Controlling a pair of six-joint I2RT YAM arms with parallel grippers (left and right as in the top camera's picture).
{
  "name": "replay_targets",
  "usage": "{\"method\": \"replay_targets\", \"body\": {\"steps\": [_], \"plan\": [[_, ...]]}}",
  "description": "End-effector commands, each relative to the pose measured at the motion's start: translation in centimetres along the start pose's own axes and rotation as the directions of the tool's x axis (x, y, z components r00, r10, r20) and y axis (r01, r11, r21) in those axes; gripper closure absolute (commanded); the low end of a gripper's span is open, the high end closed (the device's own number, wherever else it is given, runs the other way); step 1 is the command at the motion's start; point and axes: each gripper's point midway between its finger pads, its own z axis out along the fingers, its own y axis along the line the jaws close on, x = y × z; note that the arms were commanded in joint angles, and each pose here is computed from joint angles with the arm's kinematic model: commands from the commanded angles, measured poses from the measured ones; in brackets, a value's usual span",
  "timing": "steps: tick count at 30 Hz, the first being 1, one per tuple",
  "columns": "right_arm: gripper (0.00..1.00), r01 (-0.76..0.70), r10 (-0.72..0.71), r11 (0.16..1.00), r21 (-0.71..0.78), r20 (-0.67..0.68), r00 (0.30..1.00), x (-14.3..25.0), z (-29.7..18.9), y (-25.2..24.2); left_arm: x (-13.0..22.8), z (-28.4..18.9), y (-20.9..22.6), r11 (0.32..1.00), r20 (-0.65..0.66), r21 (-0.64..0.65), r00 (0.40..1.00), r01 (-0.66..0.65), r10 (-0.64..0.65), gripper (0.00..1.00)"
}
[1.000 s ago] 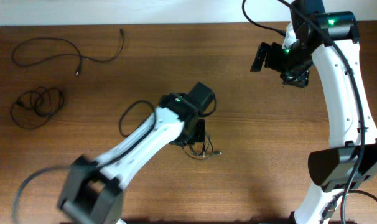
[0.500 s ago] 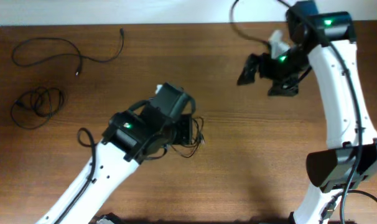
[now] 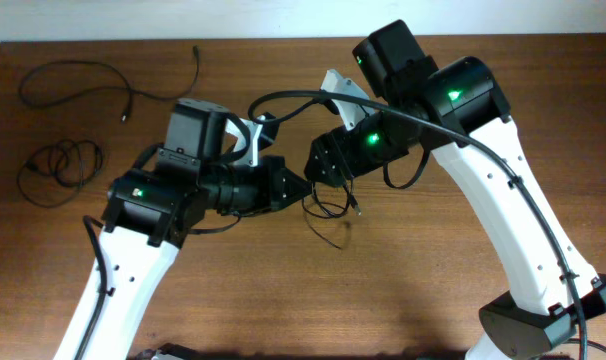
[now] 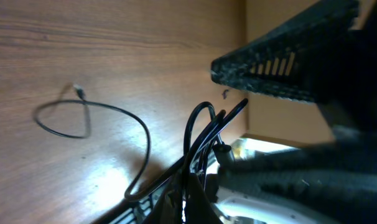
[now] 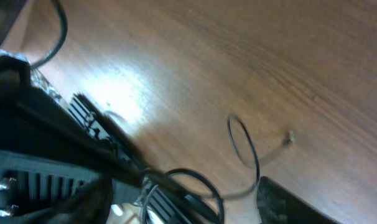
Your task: Untangle cables
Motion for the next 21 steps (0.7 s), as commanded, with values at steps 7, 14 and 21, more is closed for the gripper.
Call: {"method": "replay_targets", "body": {"steps": [7, 14, 21], "plan": [[0.76, 0.000, -0.001, 0.999, 0.041, 0.010, 1.000, -0.4, 0.0, -1.0, -0.8, -3.0, -1.8, 0.985, 0.004, 0.173, 1.000, 0.021, -0.022, 1.00], [0.96, -0.184, 0.161, 0.933, 0.309, 0.100, 0.982, -1.0, -1.0, -5.9, -1.5, -2.8, 3.3, 0.992, 0.089, -0.100, 0.994, 0.072, -0.063, 0.96], [0.65, -0.204, 0.201, 0.967, 0.154, 0.038, 0.979, -0.2, -0.2, -3.1, -1.6, -3.5, 6.5, 0.956, 0.141, -0.268, 0.986, 0.122, -0.086, 0.96]]}}
